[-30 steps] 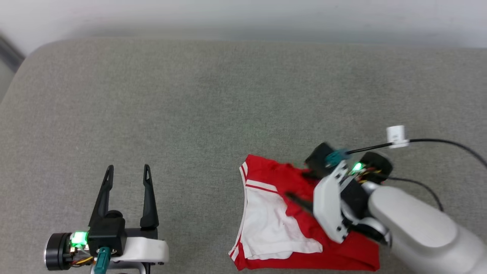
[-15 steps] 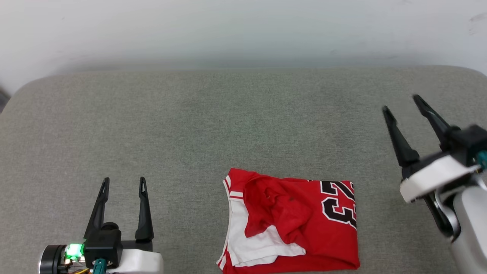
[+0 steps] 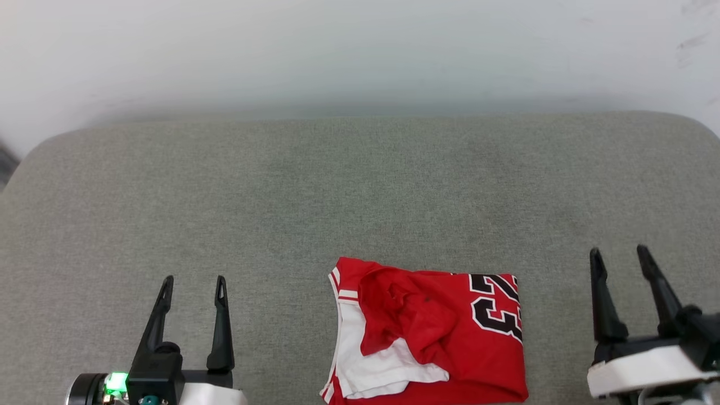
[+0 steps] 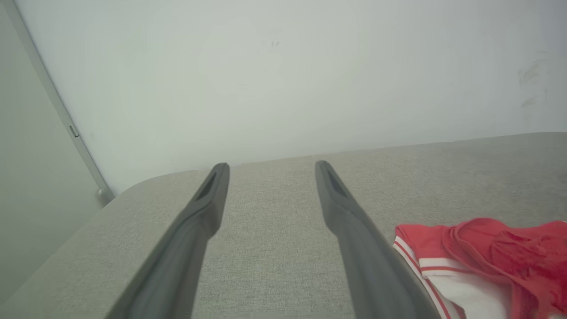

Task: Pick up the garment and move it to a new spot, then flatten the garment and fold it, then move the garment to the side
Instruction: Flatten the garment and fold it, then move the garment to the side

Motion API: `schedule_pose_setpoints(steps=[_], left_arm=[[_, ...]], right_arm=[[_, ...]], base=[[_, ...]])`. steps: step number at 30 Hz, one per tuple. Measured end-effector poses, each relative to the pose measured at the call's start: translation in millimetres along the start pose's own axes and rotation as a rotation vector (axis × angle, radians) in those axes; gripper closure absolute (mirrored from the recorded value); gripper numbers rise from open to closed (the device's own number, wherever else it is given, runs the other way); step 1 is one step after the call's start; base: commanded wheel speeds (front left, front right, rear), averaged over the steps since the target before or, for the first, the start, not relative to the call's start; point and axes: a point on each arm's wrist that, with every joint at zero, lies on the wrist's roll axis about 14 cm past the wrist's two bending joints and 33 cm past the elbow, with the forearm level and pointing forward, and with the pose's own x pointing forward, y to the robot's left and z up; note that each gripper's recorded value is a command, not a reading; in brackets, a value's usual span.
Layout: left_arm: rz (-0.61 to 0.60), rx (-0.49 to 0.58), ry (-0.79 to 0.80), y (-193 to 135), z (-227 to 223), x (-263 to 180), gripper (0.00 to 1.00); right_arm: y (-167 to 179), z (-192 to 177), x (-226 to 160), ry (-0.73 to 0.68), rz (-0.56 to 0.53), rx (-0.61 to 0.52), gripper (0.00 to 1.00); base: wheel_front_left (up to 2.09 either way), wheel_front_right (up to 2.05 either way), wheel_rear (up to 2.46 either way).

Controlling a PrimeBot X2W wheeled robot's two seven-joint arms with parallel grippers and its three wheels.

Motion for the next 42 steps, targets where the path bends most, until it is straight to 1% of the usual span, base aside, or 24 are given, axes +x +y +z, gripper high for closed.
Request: schedule_pose_setpoints(steps=[10,18,23,25,28,31,34,36,39,42], left_arm=[[0.012,-0.02,0.017,5.3,-1.3,-20.2,0.0],[0.017,-0.031,0.029,5.5,-3.9,-27.2,0.0],[0.022,-0.034,0.036,5.8,-6.2,-27.8,0.0],[0.023,-0.034,0.039,5.8,-7.1,-27.3,0.0],[0.025,-0.035,0.041,5.8,-7.9,-26.3,0.0],[0.025,-0.037,0.046,5.3,-9.4,-25.2,0.0],[0.021,-0.038,0.051,3.9,-11.3,-23.6,0.0],[0.019,-0.036,0.054,3.3,-12.5,-22.2,0.0],[0.013,-0.039,0.057,1.9,-13.9,-19.1,0.0],[0.012,-0.04,0.063,1.6,-16.4,-16.1,0.0]], right_arm=[[11.4,-10.4,-38.0,0.042,-0.013,0.066,0.0],[15.9,-10.9,-47.5,0.048,-0.007,0.08,0.0],[17.2,-10.0,-47.6,0.046,-0.002,0.069,0.0],[18.2,-5.5,-43.9,0.031,0.004,0.059,0.0],[19.1,14.6,-28.7,-0.038,0.025,0.032,0.0],[18.9,41.8,-7.2,-0.117,0.076,-0.036,0.0],[22.0,60.5,15.7,-0.124,0.142,-0.114,0.0],[23.7,61.1,30.2,-0.059,0.181,-0.145,0.0],[25.5,36.2,42.6,0.163,0.243,-0.148,0.0],[11.0,21.4,50.9,0.346,0.252,-0.133,0.0]], base=[[0.0,0.0,0.0],[0.0,0.0,0.0],[0.0,0.0,0.0],[0.0,0.0,0.0],[0.0,0.0,0.0],[0.0,0.0,0.0],[0.0,0.0,0.0],[0.0,0.0,0.0],[0.0,0.0,0.0],[0.0,0.0,0.0]])
